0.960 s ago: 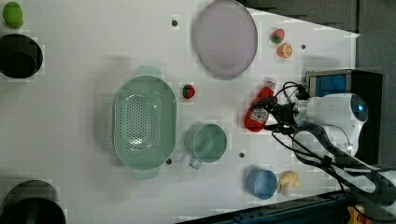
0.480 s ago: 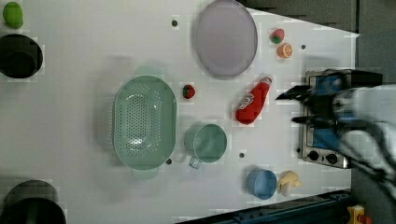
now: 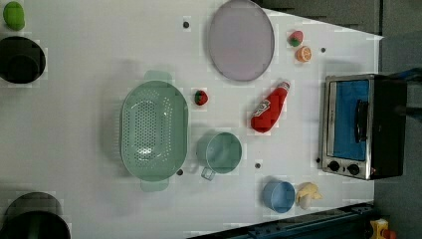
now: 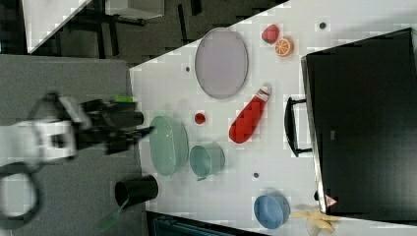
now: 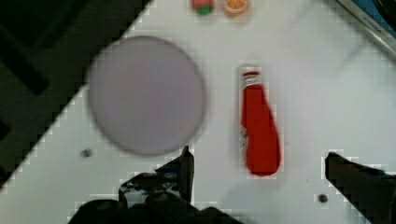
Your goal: Pick Ketchup from oven and place it on table.
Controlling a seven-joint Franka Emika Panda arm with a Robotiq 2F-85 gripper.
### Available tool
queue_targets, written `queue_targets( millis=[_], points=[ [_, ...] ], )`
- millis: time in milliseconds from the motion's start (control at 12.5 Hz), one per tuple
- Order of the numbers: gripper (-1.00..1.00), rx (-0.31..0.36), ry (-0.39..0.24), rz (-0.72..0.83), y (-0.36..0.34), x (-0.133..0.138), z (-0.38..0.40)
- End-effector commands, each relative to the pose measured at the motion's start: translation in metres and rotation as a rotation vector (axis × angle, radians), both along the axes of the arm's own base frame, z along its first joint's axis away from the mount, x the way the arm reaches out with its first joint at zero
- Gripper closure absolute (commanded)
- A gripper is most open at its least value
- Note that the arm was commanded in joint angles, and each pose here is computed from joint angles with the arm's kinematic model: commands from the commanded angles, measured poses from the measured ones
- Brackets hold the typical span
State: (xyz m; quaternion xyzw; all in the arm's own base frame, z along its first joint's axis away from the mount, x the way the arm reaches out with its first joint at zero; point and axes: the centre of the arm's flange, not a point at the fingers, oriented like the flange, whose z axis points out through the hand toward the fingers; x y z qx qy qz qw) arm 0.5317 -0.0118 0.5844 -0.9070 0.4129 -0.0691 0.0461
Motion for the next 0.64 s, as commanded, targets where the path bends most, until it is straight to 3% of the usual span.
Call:
queue_targets(
  millis=[80, 240, 640],
  points=[
    [-1.00, -0.007, 0.040, -0.001, 0.002, 0.001, 0.025],
    [-1.00, -0.006, 0.078, -0.002, 0.001, -0.005, 0.036],
    [-1.00, -0.006, 0.093, 0.000, 0.002, -0.002, 0.029]
  ],
)
